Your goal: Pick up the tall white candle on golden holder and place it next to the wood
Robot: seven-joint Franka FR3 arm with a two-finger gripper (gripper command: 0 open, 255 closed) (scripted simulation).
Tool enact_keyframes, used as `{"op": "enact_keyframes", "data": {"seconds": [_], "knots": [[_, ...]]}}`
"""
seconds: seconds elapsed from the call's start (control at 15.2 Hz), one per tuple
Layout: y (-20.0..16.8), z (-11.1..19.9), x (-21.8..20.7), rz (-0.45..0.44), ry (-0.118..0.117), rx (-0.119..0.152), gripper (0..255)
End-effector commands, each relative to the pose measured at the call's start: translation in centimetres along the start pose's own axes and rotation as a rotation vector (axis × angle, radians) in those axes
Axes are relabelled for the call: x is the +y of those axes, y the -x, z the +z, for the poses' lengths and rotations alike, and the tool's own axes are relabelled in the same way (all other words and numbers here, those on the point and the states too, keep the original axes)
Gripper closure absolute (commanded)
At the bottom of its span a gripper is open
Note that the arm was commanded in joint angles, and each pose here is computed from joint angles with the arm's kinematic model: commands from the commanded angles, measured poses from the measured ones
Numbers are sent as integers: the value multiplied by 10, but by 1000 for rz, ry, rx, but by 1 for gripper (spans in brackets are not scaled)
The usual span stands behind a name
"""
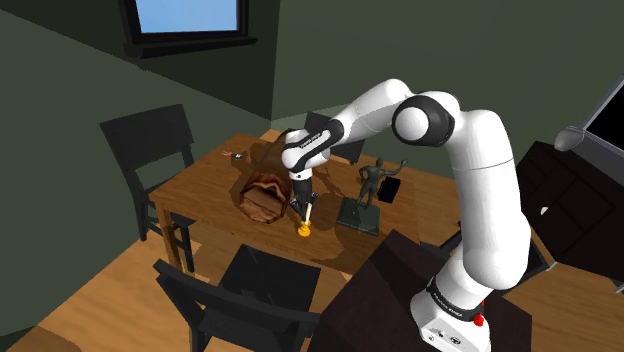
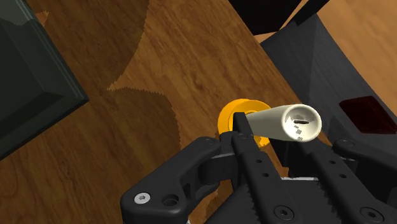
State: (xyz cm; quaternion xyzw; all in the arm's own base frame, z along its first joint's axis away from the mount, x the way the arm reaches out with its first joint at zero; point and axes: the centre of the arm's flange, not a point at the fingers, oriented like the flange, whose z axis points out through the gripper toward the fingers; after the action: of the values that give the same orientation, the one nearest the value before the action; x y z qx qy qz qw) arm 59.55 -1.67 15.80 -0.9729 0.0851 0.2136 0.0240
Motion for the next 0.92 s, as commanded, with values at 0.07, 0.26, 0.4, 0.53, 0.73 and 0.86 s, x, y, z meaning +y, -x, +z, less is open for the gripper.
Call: {"op": "enact_keyframes", "data": {"seconds": [0.07, 0.26, 0.4, 0.53, 0.73, 0.86], "knots": [[-1, 1, 0, 0, 0, 1, 255], [-1, 1, 0, 0, 0, 1, 255], [-1, 1, 0, 0, 0, 1, 0], [-1, 1, 0, 0, 0, 1, 0], [-1, -12, 0, 0, 0, 1, 0], [-1, -39, 0, 0, 0, 1, 0]]}}
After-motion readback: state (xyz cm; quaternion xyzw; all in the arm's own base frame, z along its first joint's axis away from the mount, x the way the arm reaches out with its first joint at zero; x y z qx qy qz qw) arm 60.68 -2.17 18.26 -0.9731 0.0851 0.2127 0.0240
